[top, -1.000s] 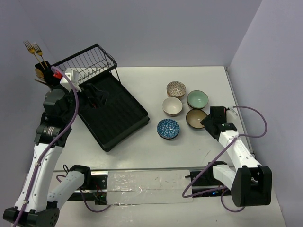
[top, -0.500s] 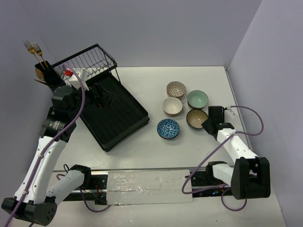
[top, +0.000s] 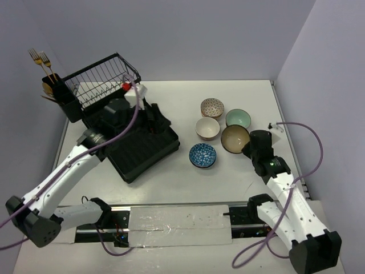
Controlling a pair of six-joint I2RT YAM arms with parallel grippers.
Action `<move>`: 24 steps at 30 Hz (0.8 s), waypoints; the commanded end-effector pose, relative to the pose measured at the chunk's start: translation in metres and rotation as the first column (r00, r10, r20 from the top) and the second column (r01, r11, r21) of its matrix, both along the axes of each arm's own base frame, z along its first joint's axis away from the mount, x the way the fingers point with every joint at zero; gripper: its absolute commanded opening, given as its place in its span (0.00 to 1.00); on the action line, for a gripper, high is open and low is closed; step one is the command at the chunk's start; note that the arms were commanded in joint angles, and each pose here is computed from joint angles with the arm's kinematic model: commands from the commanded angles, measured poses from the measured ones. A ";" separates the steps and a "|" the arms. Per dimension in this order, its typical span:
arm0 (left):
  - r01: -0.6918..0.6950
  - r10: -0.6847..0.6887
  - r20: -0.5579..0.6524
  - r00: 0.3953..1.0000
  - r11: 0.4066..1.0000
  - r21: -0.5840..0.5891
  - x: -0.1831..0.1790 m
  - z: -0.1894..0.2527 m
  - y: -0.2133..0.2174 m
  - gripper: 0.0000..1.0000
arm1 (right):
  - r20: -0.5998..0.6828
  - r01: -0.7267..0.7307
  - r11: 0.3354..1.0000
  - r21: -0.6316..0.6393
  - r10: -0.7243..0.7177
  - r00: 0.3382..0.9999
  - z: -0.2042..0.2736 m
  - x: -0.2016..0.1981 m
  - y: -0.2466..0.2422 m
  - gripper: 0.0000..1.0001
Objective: Load the bowls into the dish rack
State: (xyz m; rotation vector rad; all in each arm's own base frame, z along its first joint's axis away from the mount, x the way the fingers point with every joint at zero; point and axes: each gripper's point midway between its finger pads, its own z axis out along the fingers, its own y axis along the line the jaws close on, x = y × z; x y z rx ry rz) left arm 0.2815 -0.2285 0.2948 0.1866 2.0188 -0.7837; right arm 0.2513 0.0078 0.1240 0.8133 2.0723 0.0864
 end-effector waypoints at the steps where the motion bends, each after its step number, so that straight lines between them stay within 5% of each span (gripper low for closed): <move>1: 0.001 0.000 0.065 0.998 1.000 -0.014 0.004 0.023 -0.041 0.99 | 0.240 -0.080 0.997 -0.015 0.082 0.967 0.090 0.030 0.029 0.00; 14: -0.163 0.150 0.112 0.982 0.981 0.108 0.021 0.014 -0.111 0.98 | 0.231 -0.211 0.972 -0.106 0.230 0.945 0.139 0.052 0.112 0.00; 24: -0.214 0.200 0.087 0.976 0.960 0.184 0.034 -0.027 -0.119 0.77 | 0.253 -0.233 0.968 -0.095 0.250 0.935 0.148 0.050 0.126 0.00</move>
